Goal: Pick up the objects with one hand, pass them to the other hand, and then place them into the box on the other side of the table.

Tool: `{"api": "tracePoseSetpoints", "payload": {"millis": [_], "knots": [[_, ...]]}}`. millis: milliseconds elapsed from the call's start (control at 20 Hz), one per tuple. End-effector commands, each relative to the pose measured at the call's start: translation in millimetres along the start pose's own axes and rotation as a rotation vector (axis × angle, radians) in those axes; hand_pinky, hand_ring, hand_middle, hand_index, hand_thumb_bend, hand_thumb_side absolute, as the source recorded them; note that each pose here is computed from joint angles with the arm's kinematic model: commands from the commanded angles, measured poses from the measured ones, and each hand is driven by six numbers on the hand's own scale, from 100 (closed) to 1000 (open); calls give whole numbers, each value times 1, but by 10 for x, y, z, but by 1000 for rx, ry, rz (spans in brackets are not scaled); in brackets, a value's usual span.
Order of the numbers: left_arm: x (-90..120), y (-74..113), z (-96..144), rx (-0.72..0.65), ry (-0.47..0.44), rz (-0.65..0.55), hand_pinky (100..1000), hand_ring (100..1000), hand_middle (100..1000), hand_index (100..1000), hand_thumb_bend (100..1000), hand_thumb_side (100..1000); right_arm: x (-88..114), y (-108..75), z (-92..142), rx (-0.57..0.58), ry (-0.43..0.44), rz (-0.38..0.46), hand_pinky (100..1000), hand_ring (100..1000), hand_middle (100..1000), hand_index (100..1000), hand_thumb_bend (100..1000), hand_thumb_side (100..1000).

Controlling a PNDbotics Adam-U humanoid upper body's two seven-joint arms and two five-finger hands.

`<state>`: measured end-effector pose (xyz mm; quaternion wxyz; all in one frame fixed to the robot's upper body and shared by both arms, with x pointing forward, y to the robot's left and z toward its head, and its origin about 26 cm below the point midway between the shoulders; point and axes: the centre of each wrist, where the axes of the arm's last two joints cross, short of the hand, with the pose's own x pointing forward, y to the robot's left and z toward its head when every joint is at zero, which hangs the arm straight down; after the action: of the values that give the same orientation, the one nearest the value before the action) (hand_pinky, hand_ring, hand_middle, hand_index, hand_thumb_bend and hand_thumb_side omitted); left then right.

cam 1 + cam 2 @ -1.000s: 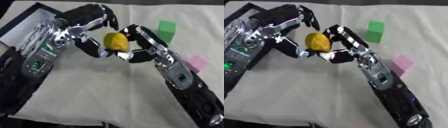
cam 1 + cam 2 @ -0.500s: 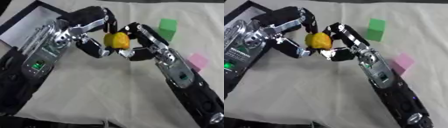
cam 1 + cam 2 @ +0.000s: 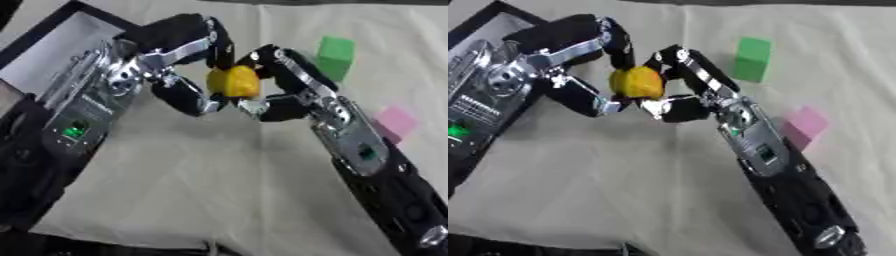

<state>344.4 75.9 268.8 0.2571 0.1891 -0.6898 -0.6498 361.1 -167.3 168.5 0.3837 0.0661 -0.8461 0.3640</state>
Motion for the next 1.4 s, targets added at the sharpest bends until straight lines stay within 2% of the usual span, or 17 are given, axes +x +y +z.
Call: {"api": "tracePoseSetpoints", "payload": {"millis": [50, 300, 600, 1000, 1400], "knots": [[73, 127, 22, 61, -12, -24, 708, 543, 464, 506, 248, 100, 47, -20, -25, 24, -11, 37, 410, 733, 347, 509, 345, 100], [79, 166, 38, 100, 11, -47, 689, 524, 441, 480, 278, 100, 48, -65, -18, 50, 6, 98, 454, 789, 421, 588, 437, 100], [80, 205, 55, 135, 35, -78, 674, 516, 432, 471, 323, 100, 48, -108, -15, 82, 20, 169, 495, 844, 503, 670, 497, 100], [55, 214, 64, 137, 58, -88, 670, 510, 424, 461, 328, 100, 0, -140, 9, 89, 45, 244, 521, 883, 574, 735, 578, 100], [76, 258, 149, 110, 57, -90, 668, 509, 424, 458, 345, 100, -60, -170, 59, 23, 112, 293, 522, 892, 596, 755, 621, 100]]}}
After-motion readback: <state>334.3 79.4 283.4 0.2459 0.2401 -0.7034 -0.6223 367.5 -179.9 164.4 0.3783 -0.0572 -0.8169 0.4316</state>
